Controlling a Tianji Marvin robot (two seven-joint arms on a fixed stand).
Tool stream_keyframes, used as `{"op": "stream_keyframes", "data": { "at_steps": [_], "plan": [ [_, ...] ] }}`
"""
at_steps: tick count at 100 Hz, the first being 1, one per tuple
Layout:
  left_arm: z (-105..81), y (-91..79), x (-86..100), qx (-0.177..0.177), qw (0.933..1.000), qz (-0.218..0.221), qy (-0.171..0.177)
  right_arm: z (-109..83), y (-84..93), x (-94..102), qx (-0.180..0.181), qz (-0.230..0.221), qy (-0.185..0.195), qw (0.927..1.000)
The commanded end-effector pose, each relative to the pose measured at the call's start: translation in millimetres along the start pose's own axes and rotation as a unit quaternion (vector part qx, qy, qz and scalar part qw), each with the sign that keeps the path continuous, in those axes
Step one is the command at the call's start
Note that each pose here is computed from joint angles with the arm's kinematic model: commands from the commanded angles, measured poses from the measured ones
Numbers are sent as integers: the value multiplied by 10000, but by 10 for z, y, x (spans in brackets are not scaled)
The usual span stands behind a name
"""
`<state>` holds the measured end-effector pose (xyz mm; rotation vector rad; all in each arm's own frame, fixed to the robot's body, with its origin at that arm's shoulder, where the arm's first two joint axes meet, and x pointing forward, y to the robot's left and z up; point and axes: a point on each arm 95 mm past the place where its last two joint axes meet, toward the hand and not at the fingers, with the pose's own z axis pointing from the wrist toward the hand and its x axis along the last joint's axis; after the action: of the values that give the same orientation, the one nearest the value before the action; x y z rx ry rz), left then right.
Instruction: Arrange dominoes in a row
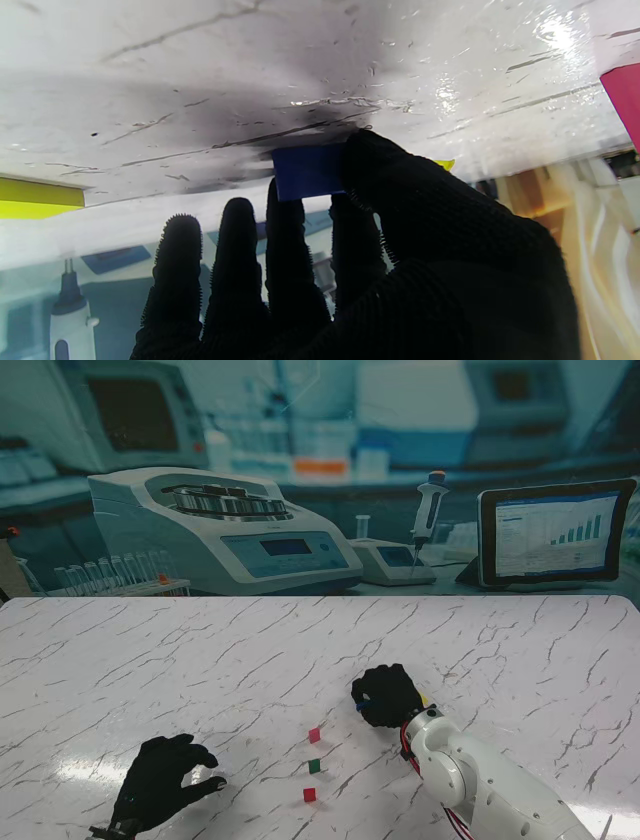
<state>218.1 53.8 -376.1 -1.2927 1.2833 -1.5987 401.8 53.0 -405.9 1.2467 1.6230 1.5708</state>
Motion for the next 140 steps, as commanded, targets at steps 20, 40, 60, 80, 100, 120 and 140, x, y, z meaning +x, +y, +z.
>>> {"op": "stream_keyframes", "data": {
  "at_steps": [20, 40, 60, 80, 100, 120, 140],
  "plan": [
    [-22, 45, 27, -50, 9999, -98, 51, -21, 5, 73, -118, -31, -2, 9999],
    [-19, 48, 26, -42, 9999, -107, 54, -29, 57, 100, -242, -87, -7, 9997],
    [-18, 48, 25, -27, 9999, -107, 55, -40, 99, 124, -344, -96, -8, 9994],
    [-21, 50, 26, -26, 9999, -108, 55, -49, 118, 150, -417, -94, 3, 9991],
    [-24, 47, 24, -17, 9999, -96, 64, -58, 136, 191, -497, -34, 22, 9988],
    [-28, 37, 24, -11, 9999, -61, 85, -56, 156, 263, -643, -17, 52, 9979],
    [-33, 32, 26, -5, 9999, -24, 107, -56, 171, 365, -778, 69, 75, 9969]
  ]
}}
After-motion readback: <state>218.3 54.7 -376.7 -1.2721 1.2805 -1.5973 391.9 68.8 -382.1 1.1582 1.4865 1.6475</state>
